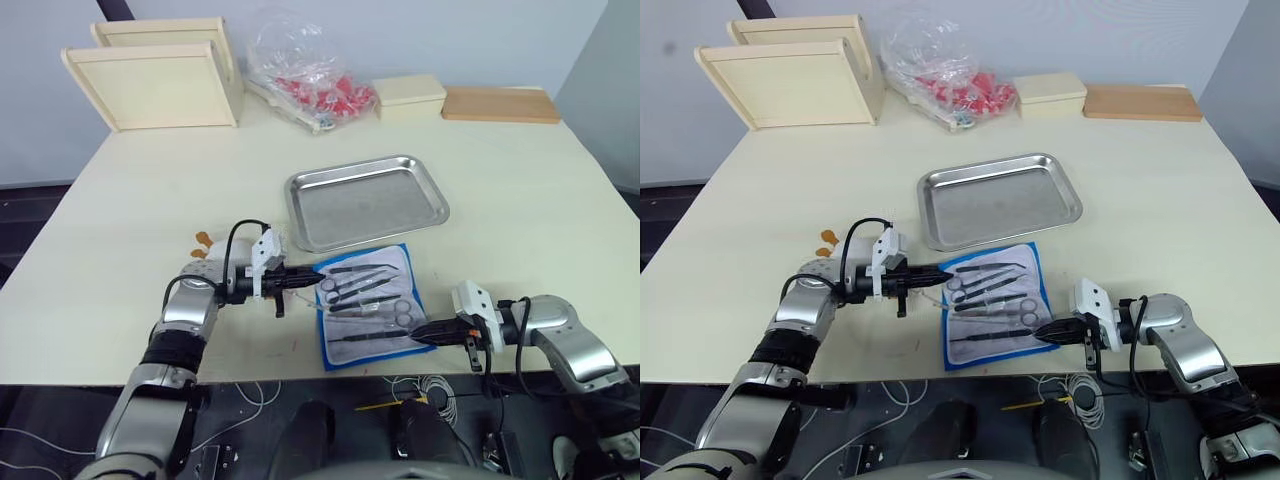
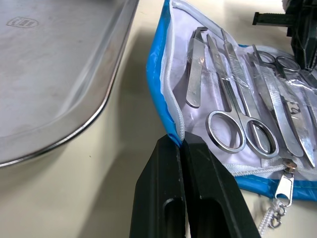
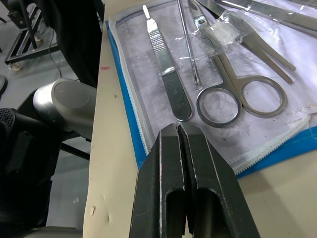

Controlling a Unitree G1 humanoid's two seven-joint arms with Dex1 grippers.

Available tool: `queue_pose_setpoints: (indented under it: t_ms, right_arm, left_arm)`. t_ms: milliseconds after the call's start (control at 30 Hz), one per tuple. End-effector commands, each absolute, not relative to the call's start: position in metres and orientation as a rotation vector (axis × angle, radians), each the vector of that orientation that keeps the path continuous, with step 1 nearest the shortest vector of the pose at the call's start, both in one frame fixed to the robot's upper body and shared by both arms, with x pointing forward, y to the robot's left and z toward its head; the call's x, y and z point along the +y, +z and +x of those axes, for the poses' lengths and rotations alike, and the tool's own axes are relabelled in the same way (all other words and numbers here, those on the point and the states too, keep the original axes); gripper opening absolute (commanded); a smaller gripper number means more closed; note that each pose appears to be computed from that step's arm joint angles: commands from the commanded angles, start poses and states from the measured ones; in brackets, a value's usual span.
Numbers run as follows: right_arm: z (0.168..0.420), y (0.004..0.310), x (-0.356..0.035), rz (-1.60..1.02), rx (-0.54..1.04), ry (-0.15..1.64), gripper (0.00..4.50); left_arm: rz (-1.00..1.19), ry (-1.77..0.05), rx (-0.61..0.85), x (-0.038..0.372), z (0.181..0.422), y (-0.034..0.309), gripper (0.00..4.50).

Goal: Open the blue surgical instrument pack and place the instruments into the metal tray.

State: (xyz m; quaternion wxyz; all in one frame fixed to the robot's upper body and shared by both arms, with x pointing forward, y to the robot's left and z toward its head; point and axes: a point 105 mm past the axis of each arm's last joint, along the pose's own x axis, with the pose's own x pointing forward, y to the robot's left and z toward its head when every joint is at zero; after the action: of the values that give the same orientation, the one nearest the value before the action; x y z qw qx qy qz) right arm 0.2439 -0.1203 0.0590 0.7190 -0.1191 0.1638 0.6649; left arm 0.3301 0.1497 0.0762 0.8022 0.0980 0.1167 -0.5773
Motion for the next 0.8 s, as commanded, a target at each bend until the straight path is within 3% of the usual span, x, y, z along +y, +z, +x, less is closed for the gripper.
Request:
queue_pose_setpoints:
  t_ms: [33, 800]
  right_arm:
    - [0.236, 0.05, -0.12, -0.258, 0.421, 1.477, 0.02]
    - [0.229, 0.053, -0.117, -0.241, 0.438, 1.483, 0.02]
  left_arm:
    - [0.214, -1.231, 0.281, 0.147, 0.333, 0.069, 0.0]
    - [0.267, -1.242, 0.281, 0.134, 0.343, 0.063, 0.0]
